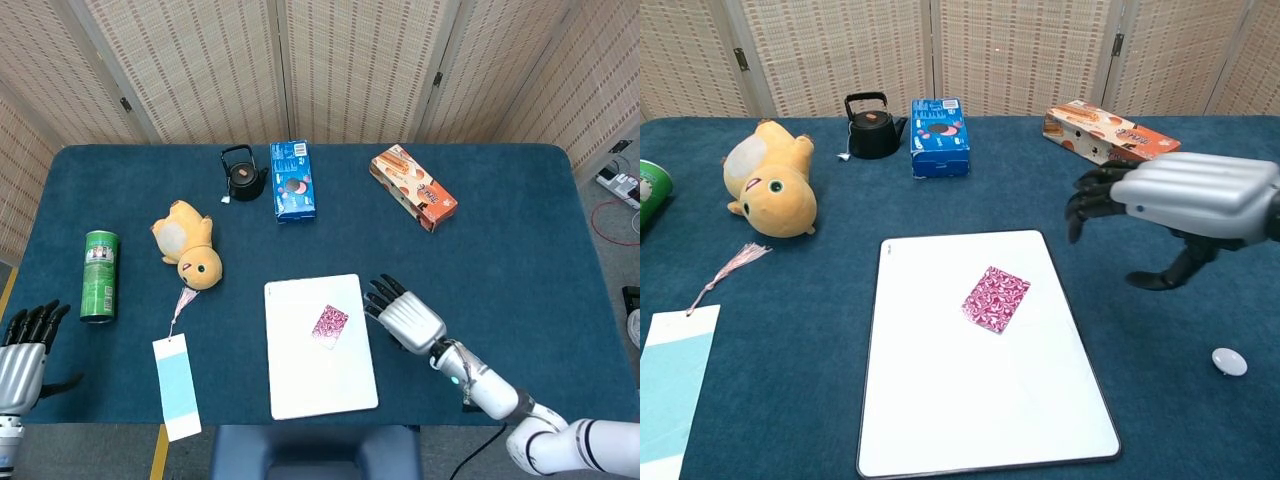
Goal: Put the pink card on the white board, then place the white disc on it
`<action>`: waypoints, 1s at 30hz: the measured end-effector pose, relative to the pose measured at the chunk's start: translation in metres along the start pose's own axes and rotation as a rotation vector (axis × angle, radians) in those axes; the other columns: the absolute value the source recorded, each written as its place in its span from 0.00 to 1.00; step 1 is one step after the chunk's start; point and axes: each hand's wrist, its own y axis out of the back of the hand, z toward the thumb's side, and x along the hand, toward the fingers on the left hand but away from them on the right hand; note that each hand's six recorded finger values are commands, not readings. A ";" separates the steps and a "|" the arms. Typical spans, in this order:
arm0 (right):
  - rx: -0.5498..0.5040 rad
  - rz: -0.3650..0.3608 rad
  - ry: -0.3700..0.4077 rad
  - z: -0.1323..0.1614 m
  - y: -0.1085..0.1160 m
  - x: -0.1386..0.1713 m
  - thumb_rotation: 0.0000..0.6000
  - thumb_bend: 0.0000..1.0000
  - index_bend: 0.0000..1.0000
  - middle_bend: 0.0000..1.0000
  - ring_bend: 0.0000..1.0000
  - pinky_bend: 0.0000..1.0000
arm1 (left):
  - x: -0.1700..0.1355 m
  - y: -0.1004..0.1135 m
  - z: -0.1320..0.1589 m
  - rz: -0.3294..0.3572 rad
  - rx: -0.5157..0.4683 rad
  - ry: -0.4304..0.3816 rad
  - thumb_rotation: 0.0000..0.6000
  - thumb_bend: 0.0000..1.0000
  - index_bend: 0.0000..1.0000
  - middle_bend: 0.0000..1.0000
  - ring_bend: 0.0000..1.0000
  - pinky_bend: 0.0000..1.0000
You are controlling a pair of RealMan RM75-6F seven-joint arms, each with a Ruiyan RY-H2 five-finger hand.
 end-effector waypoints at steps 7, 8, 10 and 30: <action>-0.022 0.043 -0.055 -0.022 -0.028 0.046 1.00 0.36 0.34 0.23 0.06 0.02 | 0.006 -0.001 0.012 -0.007 0.002 -0.029 1.00 0.13 0.12 0.08 0.09 0.00; -0.018 0.052 -0.062 -0.025 -0.032 0.050 1.00 0.36 0.34 0.23 0.06 0.02 | 0.006 -0.001 0.013 -0.006 0.001 -0.032 1.00 0.13 0.12 0.08 0.09 0.00; -0.015 0.075 -0.077 -0.030 -0.042 0.057 1.00 0.36 0.35 0.23 0.06 0.02 | 0.007 -0.001 0.016 -0.007 0.000 -0.038 1.00 0.13 0.12 0.08 0.09 0.00; -0.006 0.165 -0.083 -0.033 -0.086 0.077 1.00 0.36 0.38 0.23 0.06 0.02 | 0.007 0.000 0.018 -0.014 -0.012 -0.041 1.00 0.13 0.12 0.08 0.09 0.00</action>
